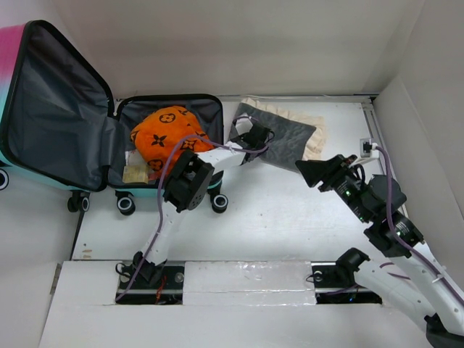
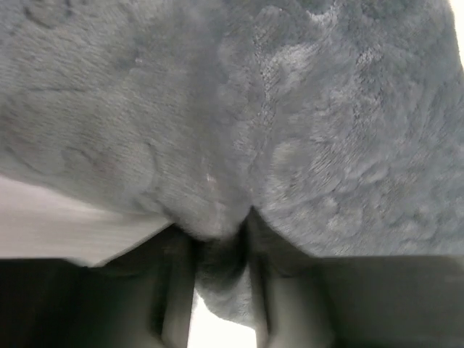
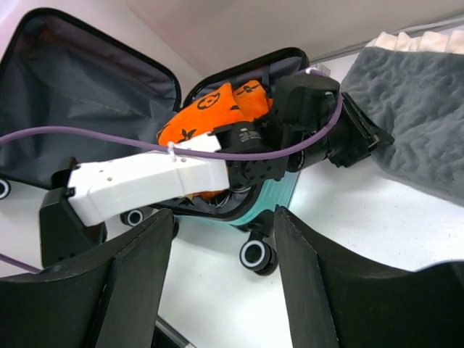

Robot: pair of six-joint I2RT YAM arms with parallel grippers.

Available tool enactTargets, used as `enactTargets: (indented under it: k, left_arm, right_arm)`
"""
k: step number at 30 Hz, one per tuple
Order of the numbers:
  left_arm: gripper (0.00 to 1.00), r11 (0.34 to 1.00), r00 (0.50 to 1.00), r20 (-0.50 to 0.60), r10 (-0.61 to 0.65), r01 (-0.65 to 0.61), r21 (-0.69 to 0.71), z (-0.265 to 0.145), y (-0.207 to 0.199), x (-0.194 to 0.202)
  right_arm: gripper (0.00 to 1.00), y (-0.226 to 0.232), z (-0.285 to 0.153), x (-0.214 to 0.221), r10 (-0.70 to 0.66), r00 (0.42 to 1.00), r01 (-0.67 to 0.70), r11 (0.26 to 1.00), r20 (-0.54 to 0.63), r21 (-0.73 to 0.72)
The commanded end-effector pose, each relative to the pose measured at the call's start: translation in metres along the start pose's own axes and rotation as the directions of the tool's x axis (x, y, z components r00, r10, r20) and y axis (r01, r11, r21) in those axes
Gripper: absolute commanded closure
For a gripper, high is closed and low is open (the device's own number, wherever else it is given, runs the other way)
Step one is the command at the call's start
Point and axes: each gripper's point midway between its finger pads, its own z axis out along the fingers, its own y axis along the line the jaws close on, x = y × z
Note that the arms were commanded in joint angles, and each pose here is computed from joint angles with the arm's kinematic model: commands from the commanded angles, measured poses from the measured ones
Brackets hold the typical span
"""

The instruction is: Pack the luggage

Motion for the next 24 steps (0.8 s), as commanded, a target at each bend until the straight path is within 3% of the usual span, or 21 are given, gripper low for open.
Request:
enactTargets:
  k: [1, 4, 7, 10, 12, 14, 16, 17, 20, 24]
  left_arm:
    - [0.83, 1.000, 0.999, -0.042, 0.027, -0.027, -0.008, 0.013, 0.015, 0.012]
    - [1.00, 0.998, 0.997, -0.030, 0.070, -0.070, 0.005, 0.017, 0.017, 0.001]
    - [1.00, 0.986, 0.987, -0.009, 0.159, -0.158, 0.046, 0.016, 0.007, -0.006]
    - [1.00, 0.960, 0.976, 0.027, 0.215, -0.216, 0.178, -0.009, -0.036, -0.031]
    - [1.00, 0.907, 0.952, 0.072, 0.298, -0.306, 0.290, -0.034, -0.075, -0.053]
    - [1.00, 0.867, 0.921, 0.101, 0.376, -0.388, 0.313, -0.056, -0.093, -0.071]
    - [1.00, 0.785, 0.874, 0.179, 0.452, -0.485, 0.385, -0.094, -0.126, -0.108]
    - [1.00, 0.769, 0.851, 0.152, 0.502, -0.520, 0.371, -0.098, -0.116, -0.113]
    - [1.00, 0.720, 0.796, 0.238, 0.556, -0.605, 0.341, -0.140, -0.115, -0.167]
    - [1.00, 0.718, 0.762, 0.269, 0.589, -0.646, 0.259, -0.175, -0.075, -0.224]
  right_arm:
    - [0.37, 0.014, -0.004, -0.011, -0.007, 0.999, 0.010, 0.998, 0.042, -0.060]
    - [0.37, 0.015, -0.007, -0.013, -0.006, 0.999, 0.009, 0.998, 0.049, -0.065]
    - [0.37, 0.014, -0.009, -0.014, -0.015, 0.999, 0.019, 0.998, 0.050, -0.065]
    - [0.37, 0.013, -0.009, -0.015, -0.015, 0.998, 0.018, 0.998, 0.055, -0.057]
    - [0.37, 0.013, -0.009, -0.015, -0.015, 0.998, 0.018, 0.998, 0.055, -0.057]
    - [0.37, 0.013, -0.009, -0.015, -0.015, 0.998, 0.018, 0.998, 0.055, -0.057]
    - [0.37, 0.013, -0.009, -0.015, -0.015, 0.998, 0.018, 0.998, 0.055, -0.057]
    - [0.37, 0.013, -0.009, -0.015, -0.015, 0.998, 0.018, 0.998, 0.055, -0.057]
    - [0.37, 0.016, -0.009, -0.015, -0.014, 0.998, 0.018, 0.997, 0.057, -0.070]
    - [0.37, 0.021, -0.015, -0.017, -0.012, 0.998, 0.018, 0.995, 0.060, -0.099]
